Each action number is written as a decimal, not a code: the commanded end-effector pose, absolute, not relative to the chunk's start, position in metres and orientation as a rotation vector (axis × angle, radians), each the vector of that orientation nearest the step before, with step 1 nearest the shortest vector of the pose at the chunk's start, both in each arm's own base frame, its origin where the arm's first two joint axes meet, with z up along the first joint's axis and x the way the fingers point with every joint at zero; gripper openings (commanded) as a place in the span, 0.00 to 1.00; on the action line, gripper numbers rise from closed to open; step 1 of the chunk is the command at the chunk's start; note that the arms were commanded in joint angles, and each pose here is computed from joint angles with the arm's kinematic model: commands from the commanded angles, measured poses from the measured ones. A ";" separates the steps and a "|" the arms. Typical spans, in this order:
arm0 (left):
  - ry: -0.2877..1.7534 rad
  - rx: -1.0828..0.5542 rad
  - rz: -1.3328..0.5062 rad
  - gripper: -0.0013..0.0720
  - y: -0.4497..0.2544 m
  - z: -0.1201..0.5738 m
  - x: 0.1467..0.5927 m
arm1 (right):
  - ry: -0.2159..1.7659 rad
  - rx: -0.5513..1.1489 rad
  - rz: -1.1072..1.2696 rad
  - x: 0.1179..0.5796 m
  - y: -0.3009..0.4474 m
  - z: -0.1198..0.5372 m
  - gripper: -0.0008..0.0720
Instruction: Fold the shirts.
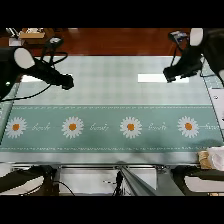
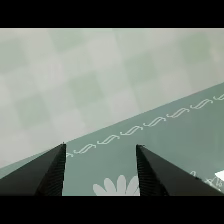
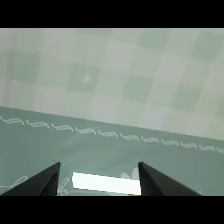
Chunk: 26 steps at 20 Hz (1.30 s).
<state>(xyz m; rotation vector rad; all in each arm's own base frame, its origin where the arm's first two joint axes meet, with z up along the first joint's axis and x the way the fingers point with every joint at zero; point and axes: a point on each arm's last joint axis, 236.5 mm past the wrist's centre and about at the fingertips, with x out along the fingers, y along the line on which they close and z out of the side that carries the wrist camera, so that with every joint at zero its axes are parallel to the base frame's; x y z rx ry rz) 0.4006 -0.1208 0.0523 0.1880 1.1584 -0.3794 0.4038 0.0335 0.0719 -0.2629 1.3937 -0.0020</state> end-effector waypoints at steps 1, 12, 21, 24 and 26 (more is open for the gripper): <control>1.221 0.248 -0.403 0.73 -0.140 0.038 0.402 | 1.318 -0.227 -0.005 0.370 0.024 0.053 0.74; 1.304 0.257 -0.405 0.73 -0.138 0.017 0.393 | 1.084 -0.111 0.066 0.405 0.048 0.060 0.74; 1.318 0.258 -0.405 0.73 -0.138 0.012 0.393 | 1.084 -0.111 0.066 0.405 0.048 0.060 0.74; 1.332 0.259 -0.405 0.73 -0.138 0.006 0.394 | 1.084 -0.111 0.065 0.405 0.048 0.060 0.74; 1.343 0.260 -0.405 0.73 -0.138 0.001 0.394 | 1.084 -0.111 0.066 0.405 0.049 0.061 0.74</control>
